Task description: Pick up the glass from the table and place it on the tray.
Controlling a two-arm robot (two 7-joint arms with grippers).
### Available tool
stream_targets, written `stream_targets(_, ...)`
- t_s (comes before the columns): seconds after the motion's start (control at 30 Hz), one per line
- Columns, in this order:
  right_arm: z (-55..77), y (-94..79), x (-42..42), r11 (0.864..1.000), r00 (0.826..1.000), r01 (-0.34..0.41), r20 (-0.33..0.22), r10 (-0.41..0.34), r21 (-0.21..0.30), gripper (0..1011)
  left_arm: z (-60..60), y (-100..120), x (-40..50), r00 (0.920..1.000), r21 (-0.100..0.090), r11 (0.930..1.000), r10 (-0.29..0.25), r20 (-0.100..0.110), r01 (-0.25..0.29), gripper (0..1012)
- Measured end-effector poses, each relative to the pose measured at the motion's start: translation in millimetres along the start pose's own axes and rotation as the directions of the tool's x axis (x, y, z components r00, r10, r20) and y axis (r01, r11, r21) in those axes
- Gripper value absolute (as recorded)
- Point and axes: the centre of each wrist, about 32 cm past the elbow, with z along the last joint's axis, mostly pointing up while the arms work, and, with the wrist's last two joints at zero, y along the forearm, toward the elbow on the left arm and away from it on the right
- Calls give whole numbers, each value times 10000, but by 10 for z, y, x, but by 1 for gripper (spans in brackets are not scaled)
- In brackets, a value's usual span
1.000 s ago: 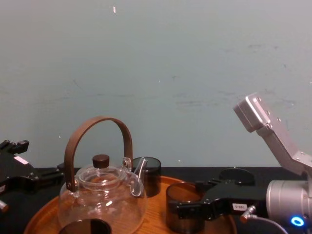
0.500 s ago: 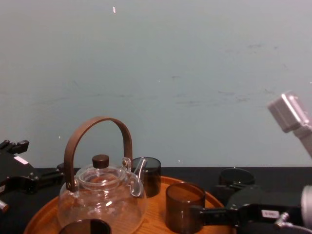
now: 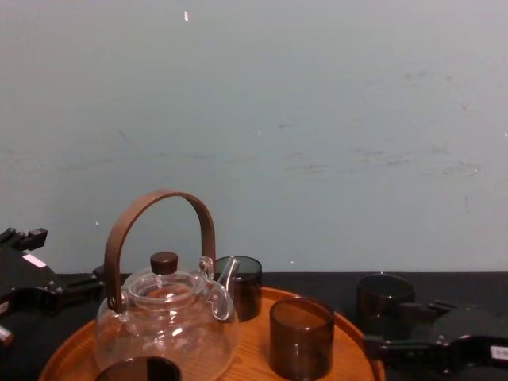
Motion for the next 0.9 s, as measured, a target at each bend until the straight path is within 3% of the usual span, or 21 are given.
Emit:
stream_targets(0.4,3,-165,181,9983,9982,586,-103,-586,15,1002,0,0,0,10000,-1,10000,0,0,0,1001)
stream_targets(0.9,75,-39,374,9927,9910,1116,-695,-1146,-456,1002,0,0,0,10000,0,10000,0,0,0,1001)
